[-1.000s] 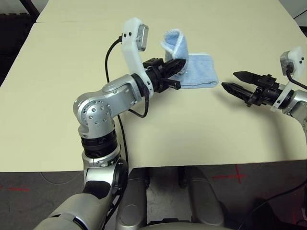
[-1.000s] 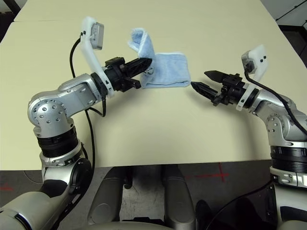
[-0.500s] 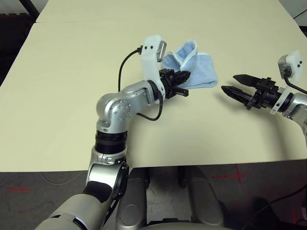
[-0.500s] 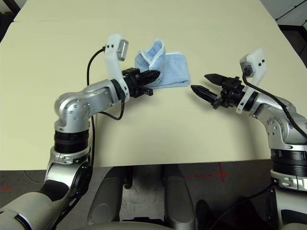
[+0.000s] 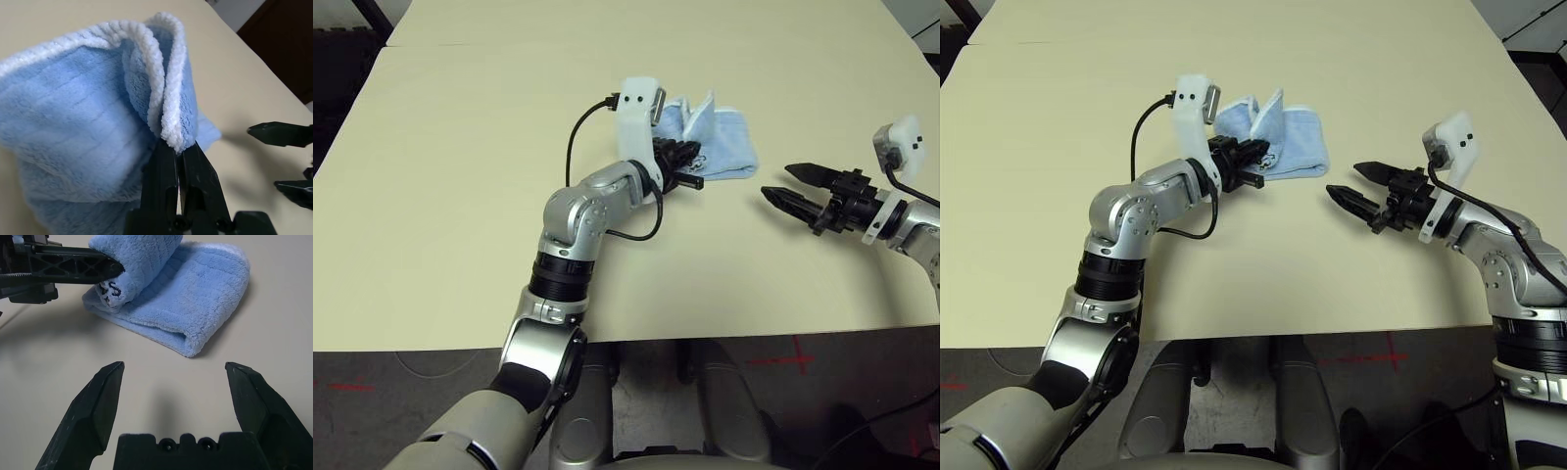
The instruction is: Fold the towel and set it aside.
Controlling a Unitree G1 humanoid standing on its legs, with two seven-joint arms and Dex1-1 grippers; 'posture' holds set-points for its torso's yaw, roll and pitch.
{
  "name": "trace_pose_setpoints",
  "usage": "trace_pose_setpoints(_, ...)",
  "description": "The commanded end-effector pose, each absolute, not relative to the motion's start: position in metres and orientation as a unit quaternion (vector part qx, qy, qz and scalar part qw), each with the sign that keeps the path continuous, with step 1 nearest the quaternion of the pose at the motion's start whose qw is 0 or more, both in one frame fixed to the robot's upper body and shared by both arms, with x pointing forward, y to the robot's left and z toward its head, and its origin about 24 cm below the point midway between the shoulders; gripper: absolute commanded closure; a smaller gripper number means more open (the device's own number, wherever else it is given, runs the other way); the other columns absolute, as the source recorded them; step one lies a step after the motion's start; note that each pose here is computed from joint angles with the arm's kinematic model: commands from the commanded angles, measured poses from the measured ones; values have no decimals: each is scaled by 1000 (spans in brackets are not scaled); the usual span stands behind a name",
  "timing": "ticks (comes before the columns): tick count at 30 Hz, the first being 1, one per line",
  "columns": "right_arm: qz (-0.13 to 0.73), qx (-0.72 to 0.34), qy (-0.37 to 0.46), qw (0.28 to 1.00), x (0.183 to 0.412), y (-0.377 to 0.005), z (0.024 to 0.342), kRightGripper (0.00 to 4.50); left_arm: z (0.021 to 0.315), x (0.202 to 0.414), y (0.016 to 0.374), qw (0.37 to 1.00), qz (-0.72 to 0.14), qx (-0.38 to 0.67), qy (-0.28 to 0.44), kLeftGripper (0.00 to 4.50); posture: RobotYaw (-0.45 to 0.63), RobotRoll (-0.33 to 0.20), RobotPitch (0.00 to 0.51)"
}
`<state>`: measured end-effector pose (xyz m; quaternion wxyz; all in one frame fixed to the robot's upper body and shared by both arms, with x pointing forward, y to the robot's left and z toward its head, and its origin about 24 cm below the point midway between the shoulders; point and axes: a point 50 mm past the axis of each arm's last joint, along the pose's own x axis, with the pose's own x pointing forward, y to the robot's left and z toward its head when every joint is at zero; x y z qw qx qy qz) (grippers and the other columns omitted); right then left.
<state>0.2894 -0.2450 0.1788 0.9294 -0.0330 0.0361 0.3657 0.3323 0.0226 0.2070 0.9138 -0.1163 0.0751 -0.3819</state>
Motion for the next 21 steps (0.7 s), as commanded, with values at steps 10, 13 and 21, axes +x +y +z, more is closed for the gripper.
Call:
trace_pose_setpoints(10, 370, -25, 42, 928, 286, -240, 170, 0, 217, 324, 8, 897, -415, -128, 79, 4473, -93, 0, 338)
trace_pose_setpoints(13, 371, -23, 43, 927, 284, -239, 168, 0, 221, 324, 5, 895, -420, -129, 77, 4473, -93, 0, 338)
trace_pose_setpoints(21, 369, -23, 42, 928, 284, -238, 168, 0, 228, 323, -3, 888, -434, -136, 72, 4473, -106, 0, 334)
